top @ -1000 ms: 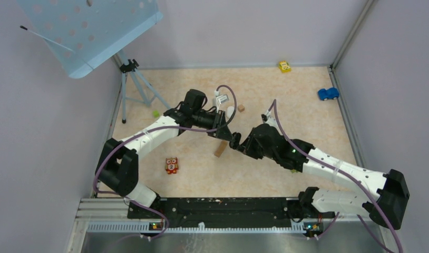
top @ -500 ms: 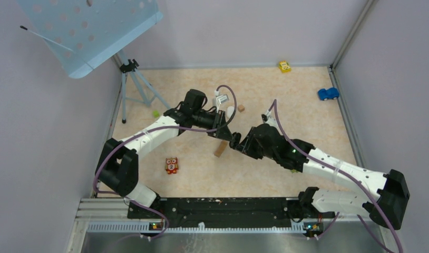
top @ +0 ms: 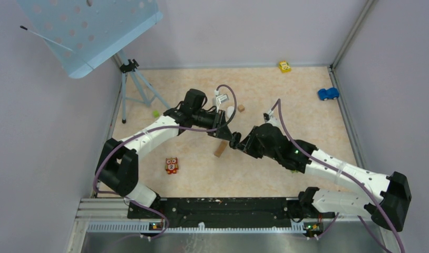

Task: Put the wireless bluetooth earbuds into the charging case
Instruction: Adjust the left earbud in the left side groove of the charging case.

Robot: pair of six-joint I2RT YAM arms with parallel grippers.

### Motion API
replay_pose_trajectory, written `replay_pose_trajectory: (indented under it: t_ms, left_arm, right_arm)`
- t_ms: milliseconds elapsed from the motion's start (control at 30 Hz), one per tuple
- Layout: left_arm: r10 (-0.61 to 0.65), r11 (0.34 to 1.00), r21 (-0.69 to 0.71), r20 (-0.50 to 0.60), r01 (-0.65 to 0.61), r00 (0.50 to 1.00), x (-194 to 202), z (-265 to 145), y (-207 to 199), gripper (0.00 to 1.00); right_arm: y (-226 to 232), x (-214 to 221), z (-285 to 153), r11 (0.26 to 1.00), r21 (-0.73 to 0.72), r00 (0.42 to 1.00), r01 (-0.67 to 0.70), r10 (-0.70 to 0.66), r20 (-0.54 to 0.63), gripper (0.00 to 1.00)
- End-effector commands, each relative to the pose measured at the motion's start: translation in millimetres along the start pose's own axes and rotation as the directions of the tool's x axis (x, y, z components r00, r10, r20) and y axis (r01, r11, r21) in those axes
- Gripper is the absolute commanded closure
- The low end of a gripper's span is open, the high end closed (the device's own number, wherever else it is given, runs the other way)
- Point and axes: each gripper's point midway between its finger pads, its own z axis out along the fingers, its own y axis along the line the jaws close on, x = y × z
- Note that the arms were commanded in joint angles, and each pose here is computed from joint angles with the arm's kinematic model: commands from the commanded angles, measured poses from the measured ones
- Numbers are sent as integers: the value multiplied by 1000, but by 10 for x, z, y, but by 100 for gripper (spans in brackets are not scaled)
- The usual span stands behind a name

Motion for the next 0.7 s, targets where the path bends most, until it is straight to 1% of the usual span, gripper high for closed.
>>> replay_pose_trajectory:
  t_ms: [0,233,267,400,667]
  left_arm:
    - [84,996,36,39,-85,996,-167,-64,-207,100]
    - [80,996,36,36,-82,996,-144,-57,-195,100]
    - [80,996,36,37,-81,996,-144,-59,-193,100]
    - [82,996,35,37,-83,996,-147,-57,-192,100]
    - [78,996,34,35,-79,996,-133,-57,-186,100]
  right_arm:
    - [127,-115,-46,997,-65,998,-41,44,42,85]
    - [130,-152,-89,995,-80,996,-50,56,63,87]
    - [124,-153,-86,995,-80,996,-51,56,64,86]
    - [130,-146,-79,994,-92,996,-60,66,64,74]
    - [149,-140,-76,991,-115,995,-70,78,65,73]
